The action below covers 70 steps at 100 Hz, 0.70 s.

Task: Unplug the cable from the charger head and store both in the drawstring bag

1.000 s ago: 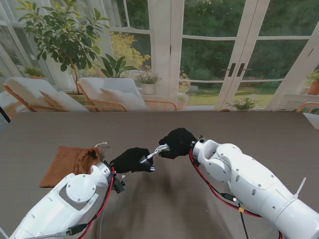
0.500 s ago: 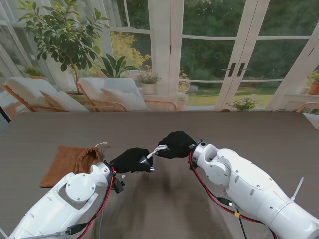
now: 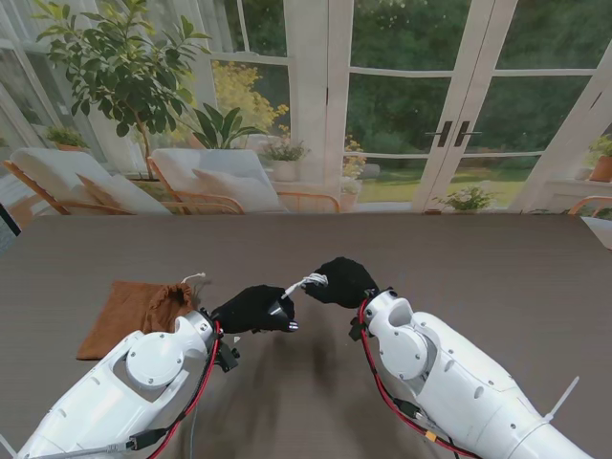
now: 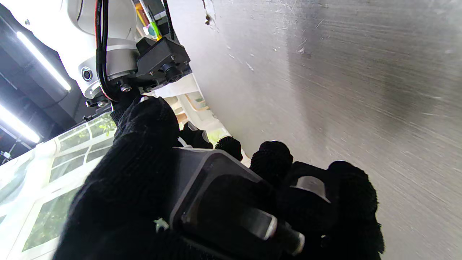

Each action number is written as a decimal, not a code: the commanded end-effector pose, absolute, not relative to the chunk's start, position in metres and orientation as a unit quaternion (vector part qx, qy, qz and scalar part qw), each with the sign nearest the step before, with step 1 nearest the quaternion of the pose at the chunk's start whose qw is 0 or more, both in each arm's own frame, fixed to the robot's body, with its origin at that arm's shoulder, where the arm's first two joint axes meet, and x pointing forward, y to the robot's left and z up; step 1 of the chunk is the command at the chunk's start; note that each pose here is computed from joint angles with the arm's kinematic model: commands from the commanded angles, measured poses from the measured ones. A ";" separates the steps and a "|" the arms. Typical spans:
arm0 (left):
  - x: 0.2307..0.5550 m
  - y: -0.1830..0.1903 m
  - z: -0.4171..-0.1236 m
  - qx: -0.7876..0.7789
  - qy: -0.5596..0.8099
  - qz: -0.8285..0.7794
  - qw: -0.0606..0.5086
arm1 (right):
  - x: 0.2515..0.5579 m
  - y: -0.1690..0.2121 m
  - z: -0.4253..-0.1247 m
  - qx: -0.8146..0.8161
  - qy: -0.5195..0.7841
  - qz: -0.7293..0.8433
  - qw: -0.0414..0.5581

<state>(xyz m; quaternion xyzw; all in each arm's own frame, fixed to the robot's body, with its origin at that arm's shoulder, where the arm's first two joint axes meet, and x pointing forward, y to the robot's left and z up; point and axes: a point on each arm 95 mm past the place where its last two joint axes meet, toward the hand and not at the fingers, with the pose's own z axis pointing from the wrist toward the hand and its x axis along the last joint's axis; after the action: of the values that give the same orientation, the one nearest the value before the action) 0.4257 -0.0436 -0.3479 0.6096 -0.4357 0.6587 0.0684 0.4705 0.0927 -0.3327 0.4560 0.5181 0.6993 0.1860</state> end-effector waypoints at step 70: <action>0.430 -0.044 -0.350 0.594 -0.481 0.644 0.033 | 0.476 0.095 -0.329 0.490 0.487 0.686 0.228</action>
<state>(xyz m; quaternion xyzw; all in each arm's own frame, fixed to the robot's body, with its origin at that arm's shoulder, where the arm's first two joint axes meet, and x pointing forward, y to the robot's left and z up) 0.4272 -0.0434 -0.3511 0.5936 -0.4777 0.6469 0.0312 0.4733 0.0946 -0.3333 0.4947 0.4822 0.6862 0.2277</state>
